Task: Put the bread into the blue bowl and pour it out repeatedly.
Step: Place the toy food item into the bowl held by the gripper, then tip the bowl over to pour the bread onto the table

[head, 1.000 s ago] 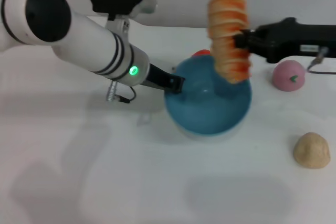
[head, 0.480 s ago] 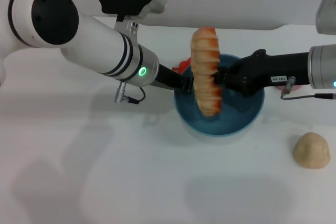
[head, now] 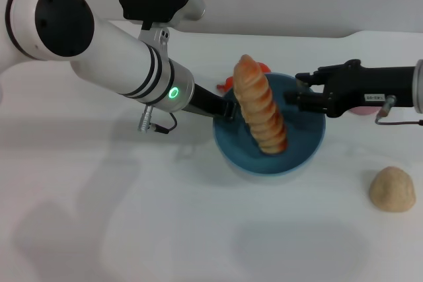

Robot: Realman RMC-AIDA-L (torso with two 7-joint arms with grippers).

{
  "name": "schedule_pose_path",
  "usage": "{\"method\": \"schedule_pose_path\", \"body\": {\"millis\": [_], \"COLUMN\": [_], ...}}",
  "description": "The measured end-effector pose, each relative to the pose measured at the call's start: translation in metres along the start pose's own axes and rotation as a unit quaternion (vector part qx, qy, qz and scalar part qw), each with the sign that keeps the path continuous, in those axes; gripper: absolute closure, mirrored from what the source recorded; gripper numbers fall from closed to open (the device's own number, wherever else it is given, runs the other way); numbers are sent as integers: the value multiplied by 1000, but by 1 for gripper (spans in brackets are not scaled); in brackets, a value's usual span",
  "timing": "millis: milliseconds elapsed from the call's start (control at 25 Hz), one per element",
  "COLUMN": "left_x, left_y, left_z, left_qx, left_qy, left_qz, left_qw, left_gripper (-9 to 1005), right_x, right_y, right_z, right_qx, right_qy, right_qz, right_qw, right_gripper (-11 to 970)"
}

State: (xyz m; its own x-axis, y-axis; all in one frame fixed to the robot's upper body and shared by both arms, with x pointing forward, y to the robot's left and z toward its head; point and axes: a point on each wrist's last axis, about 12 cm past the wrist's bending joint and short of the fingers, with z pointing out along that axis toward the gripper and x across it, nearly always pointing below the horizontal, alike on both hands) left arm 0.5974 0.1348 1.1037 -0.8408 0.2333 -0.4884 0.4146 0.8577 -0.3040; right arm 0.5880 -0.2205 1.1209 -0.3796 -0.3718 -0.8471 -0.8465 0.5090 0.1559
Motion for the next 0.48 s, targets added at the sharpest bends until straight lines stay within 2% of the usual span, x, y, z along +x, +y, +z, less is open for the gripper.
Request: {"method": "schedule_pose_path", "body": {"millis": [200, 280, 400, 480], "left_x": [-3, -6, -12, -17], "left_y": [0, 0, -1, -2], "left_z": [-1, -1, -1, 0], "left_qx": [-2, -8, -22, -27], "left_qy": [-3, -7, -23, -38], "left_qz": [5, 14, 34, 44], "left_qw": [1000, 1000, 999, 998], "left_gripper": [997, 997, 997, 997], "right_x": [9, 13, 20, 31], "right_y": [-3, -8, -15, -21], "right_z": [-15, -24, -42, -59], "right_qx": [22, 37, 59, 77], "right_qy": [-12, -32, -107, -183], "right_qz": [22, 41, 101, 154], "right_qw": [999, 998, 987, 968], "right_gripper": [501, 501, 501, 501]}}
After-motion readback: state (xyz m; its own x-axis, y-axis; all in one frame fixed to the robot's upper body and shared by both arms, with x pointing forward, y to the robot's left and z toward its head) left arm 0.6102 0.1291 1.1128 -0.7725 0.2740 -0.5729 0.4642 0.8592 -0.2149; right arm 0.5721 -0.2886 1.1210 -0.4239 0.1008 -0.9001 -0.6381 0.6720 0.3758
